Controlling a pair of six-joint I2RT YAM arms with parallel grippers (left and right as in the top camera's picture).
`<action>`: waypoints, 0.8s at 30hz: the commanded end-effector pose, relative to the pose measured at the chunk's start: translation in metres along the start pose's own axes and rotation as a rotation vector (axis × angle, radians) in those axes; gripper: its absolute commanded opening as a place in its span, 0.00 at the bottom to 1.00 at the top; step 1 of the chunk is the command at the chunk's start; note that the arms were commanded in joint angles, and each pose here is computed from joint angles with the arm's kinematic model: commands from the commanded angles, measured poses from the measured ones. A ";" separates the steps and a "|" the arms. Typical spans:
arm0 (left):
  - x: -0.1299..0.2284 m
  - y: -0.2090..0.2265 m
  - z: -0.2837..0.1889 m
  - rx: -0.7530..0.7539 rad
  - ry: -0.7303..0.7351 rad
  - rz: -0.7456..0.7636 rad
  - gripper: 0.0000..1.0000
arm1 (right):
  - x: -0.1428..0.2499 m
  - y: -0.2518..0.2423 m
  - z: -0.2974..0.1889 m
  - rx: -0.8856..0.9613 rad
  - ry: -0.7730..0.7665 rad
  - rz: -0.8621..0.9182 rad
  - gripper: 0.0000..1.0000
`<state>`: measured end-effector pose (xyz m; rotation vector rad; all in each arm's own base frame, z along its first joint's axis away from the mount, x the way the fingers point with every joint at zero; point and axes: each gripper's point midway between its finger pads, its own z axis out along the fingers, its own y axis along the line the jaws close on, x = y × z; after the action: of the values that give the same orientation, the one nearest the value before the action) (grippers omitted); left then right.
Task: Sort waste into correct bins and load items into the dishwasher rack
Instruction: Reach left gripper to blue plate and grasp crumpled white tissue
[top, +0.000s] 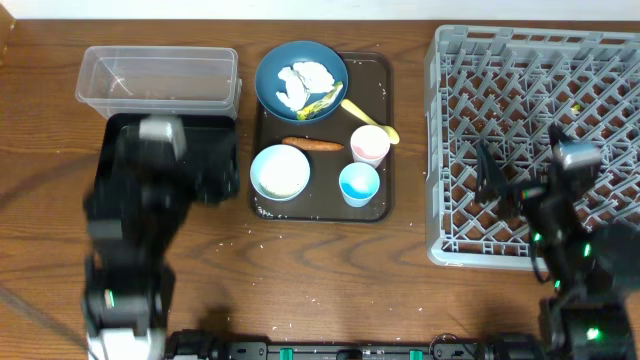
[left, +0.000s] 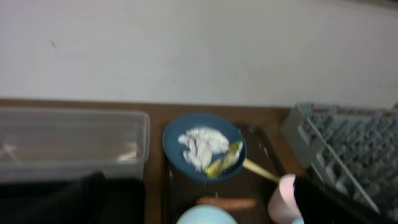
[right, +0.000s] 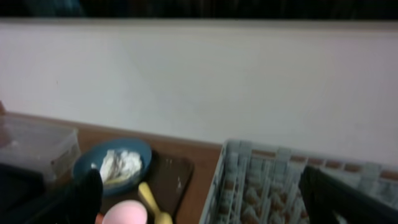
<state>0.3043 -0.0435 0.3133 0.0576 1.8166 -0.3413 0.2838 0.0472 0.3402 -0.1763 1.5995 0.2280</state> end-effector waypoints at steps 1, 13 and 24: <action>-0.021 -0.008 0.038 0.039 0.131 0.004 0.98 | -0.021 -0.001 0.015 -0.013 0.088 -0.011 0.99; -0.001 -0.024 0.173 -0.002 0.656 0.028 0.98 | -0.004 -0.003 0.041 -0.049 0.408 0.001 0.99; 0.088 -0.039 0.268 0.086 0.757 -0.029 0.98 | 0.010 0.002 0.040 -0.082 0.460 0.023 0.99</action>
<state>0.5106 -0.1475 0.1815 0.2348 2.5806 -0.3929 0.3225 0.0582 0.3223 -0.2685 2.0687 0.2794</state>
